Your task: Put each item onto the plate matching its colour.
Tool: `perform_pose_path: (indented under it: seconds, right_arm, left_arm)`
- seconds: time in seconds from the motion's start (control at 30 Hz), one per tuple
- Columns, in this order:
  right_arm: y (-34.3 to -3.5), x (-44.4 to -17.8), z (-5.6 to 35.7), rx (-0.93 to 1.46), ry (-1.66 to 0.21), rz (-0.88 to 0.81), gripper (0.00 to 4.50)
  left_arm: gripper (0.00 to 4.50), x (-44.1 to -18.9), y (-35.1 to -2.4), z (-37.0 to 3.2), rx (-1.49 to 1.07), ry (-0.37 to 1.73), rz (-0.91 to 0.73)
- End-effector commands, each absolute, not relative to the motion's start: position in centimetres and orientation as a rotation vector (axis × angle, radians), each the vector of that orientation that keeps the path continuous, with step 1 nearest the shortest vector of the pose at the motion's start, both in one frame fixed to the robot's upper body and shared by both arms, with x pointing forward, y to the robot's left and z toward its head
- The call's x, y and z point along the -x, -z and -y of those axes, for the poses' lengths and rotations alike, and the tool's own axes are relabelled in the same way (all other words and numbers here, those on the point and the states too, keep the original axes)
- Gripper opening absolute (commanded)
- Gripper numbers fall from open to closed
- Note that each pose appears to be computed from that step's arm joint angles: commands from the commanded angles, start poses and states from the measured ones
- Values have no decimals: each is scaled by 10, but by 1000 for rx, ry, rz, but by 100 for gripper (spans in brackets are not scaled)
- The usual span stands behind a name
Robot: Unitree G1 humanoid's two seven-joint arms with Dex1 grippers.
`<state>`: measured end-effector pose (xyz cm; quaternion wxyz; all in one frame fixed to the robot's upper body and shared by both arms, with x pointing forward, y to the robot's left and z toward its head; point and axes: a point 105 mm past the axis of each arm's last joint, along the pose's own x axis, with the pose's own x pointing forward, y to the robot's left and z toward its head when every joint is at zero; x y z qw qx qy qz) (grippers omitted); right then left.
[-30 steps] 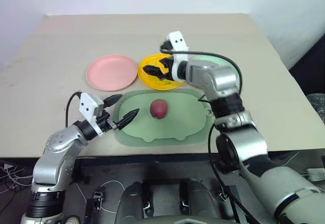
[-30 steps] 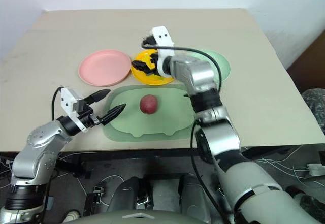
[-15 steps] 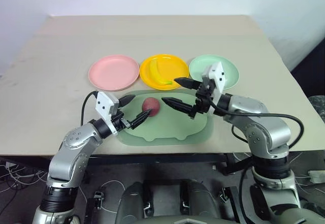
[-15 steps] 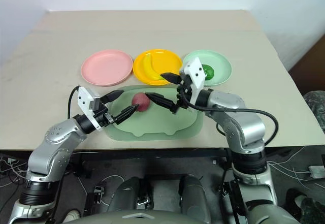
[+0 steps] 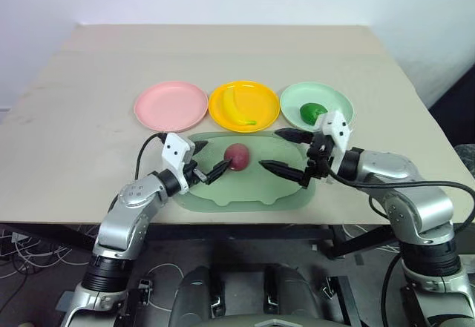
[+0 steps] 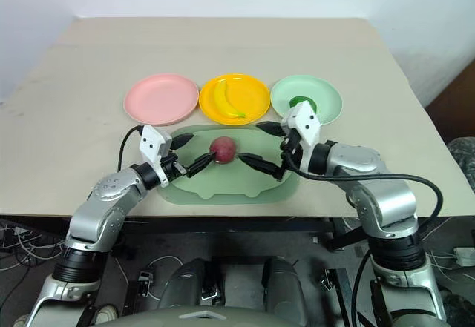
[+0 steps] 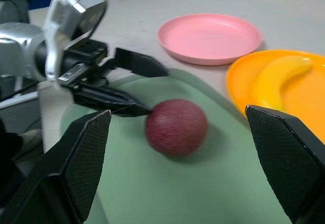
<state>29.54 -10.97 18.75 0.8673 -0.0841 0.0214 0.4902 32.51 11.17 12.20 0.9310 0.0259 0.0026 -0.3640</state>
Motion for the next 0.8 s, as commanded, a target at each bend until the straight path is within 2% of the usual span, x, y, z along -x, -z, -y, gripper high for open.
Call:
perform_pose_path:
  seconds: [0.03,0.33,0.8]
  right_arm:
    - [-191,-288,116,199,-1018,-27,449]
    - [-187,-283,125,197,-963,-50,449]
    - [-186,-287,142,231,-878,-67,449]
  left_arm:
    - [450,-327,-124,-105,-66,780,26]
    - [450,-331,-133,-87,-36,884,68]
    - [450,-354,-132,-63,-52,903,59]
